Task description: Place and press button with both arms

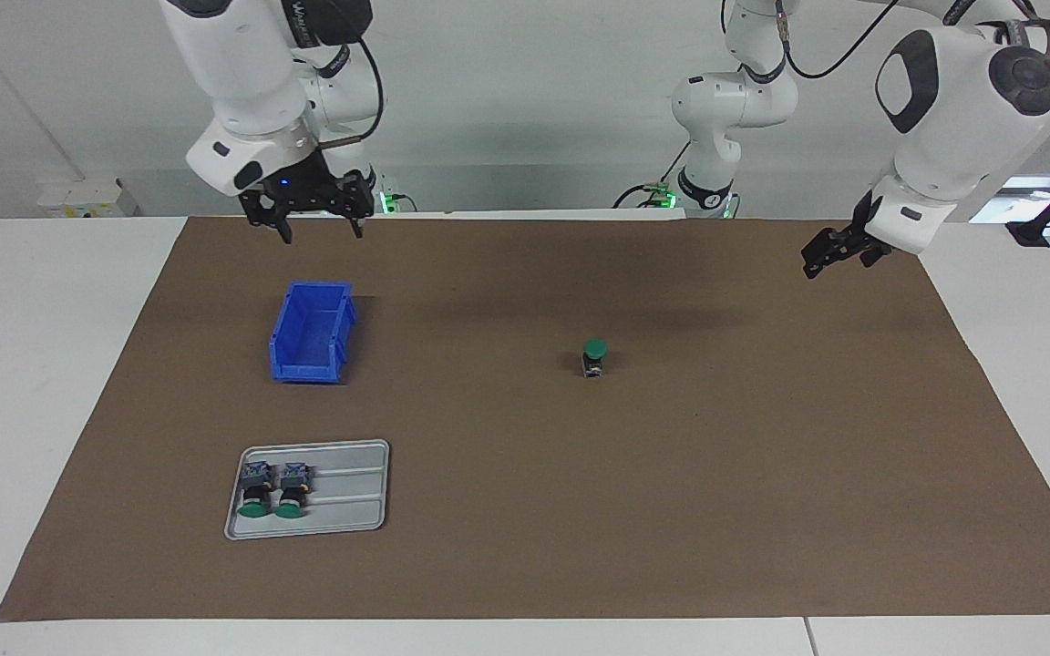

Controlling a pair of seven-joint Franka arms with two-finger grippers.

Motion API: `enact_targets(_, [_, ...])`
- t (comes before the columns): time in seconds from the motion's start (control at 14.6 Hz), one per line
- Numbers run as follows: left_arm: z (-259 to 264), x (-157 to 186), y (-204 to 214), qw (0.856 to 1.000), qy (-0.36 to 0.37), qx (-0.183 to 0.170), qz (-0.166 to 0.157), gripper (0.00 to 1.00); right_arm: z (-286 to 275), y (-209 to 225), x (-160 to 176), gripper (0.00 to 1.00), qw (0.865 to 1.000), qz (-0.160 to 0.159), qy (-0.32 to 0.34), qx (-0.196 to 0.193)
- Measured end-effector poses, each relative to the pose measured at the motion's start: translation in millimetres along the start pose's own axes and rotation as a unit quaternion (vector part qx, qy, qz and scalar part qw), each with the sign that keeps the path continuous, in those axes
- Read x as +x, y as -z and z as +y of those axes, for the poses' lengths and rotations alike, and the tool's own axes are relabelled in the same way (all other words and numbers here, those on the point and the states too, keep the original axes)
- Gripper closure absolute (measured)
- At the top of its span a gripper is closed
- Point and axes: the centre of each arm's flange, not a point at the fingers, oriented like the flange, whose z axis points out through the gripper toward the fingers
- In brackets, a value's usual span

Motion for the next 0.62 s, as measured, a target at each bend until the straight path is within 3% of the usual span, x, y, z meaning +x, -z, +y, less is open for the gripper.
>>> enact_targets(0.41, [-11, -14, 51, 1.0, 0.004, -0.003, 0.013, 0.01, -198, -74, 44, 0.0, 0.998, 0.03, -0.058, 0.014])
enact_targets(0.62, [-12, -15, 54, 1.0, 0.004, -0.003, 0.012, 0.01, -280, -131, 44, 0.0, 0.996, 0.041, -0.07, 0.024])
